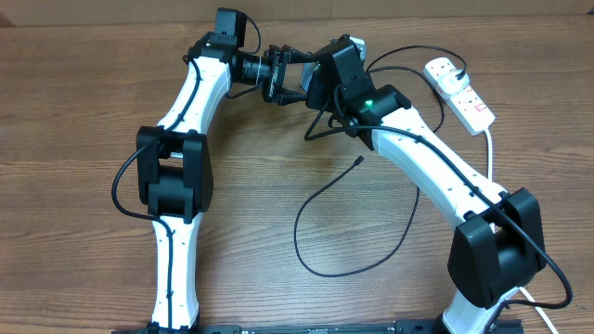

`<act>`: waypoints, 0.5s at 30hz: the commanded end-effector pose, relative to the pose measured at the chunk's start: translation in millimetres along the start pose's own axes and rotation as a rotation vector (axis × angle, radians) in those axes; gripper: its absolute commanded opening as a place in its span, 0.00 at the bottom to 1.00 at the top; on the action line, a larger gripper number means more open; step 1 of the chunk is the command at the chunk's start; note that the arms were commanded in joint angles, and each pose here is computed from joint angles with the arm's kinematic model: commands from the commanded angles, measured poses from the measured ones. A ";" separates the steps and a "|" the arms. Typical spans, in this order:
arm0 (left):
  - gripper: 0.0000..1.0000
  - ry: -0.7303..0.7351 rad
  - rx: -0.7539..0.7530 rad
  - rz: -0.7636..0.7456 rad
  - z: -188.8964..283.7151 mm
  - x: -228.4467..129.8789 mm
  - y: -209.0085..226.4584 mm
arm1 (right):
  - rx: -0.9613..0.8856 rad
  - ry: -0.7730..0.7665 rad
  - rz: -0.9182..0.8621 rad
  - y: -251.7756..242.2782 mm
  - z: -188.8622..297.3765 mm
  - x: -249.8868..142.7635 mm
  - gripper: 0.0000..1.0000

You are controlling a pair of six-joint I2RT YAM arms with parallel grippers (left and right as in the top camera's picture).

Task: Plug charger to phone and switch on socket
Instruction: 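Grasp the phone's edge with the right gripper beside the left gripper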

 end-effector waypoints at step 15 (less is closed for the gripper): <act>0.62 0.046 -0.024 -0.045 4.1 -8.6 -10.0 | -0.009 -0.018 0.004 0.2 2.1 4.0 0.22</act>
Point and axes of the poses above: each gripper's point midway between its finger pads, its own z axis back along the fingers, its own y axis along the line the jaws close on, x = y × z, the point moved 2 cm from there along z, back along the fingers, and after that the axes turned 5 degrees about z, right-handed, at the moved point
